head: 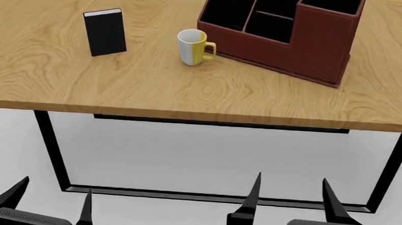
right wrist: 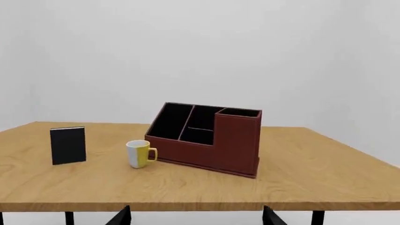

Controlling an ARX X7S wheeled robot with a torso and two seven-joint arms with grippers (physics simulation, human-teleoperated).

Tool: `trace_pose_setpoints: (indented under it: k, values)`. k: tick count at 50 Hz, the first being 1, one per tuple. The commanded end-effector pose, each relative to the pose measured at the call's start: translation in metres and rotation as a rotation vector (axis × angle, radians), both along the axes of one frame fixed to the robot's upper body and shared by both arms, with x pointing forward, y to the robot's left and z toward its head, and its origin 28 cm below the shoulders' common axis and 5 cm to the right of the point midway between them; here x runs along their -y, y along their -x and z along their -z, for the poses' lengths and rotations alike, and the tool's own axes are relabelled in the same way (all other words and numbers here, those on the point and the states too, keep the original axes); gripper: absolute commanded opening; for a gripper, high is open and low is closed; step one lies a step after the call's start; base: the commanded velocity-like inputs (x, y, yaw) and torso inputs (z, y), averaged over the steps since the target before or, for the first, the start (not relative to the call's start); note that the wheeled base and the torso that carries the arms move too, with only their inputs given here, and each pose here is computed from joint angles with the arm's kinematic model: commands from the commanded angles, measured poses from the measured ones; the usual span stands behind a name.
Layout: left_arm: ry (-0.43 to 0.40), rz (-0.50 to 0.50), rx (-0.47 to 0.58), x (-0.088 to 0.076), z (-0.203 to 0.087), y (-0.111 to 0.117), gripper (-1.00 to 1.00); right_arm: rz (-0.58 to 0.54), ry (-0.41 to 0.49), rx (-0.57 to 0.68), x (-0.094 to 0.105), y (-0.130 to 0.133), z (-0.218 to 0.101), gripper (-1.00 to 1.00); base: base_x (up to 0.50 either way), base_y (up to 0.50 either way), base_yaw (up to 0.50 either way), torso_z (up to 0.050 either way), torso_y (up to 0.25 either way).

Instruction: Pick up the book and place it in the back compartment of the caddy.

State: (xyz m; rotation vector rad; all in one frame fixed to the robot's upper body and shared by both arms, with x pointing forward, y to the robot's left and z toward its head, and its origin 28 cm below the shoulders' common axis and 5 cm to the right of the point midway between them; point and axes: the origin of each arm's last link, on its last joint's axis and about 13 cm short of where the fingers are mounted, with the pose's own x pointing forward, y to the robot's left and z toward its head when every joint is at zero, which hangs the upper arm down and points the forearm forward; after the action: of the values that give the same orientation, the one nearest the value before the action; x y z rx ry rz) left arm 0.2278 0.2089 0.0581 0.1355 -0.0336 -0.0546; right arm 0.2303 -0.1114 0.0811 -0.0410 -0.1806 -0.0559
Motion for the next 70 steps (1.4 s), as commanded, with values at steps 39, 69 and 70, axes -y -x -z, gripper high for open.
trace_pose_setpoints:
  k: [39, 69, 70]
  values:
    - [-0.001, -0.039, -0.011, -0.016, -0.038, -0.044, 1.0, 0.18, 0.069, 0.317, 0.043, -0.005, -0.123, 1.0, 0.0, 0.0, 0.0, 0.006, 0.0]
    - [-0.052, -0.004, 0.019, -0.025, -0.056, -0.064, 1.0, 0.261, 0.111, 0.456, 0.062, 0.007, -0.185, 1.0, 0.0, 0.0, 0.0, 0.0, 0.0]
    - [-0.051, -0.005, 0.019, -0.025, -0.057, -0.065, 1.0, 0.26, 0.112, 0.458, 0.062, 0.008, -0.186, 1.0, 0.0, 0.0, 0.0, 0.0, 0.0]
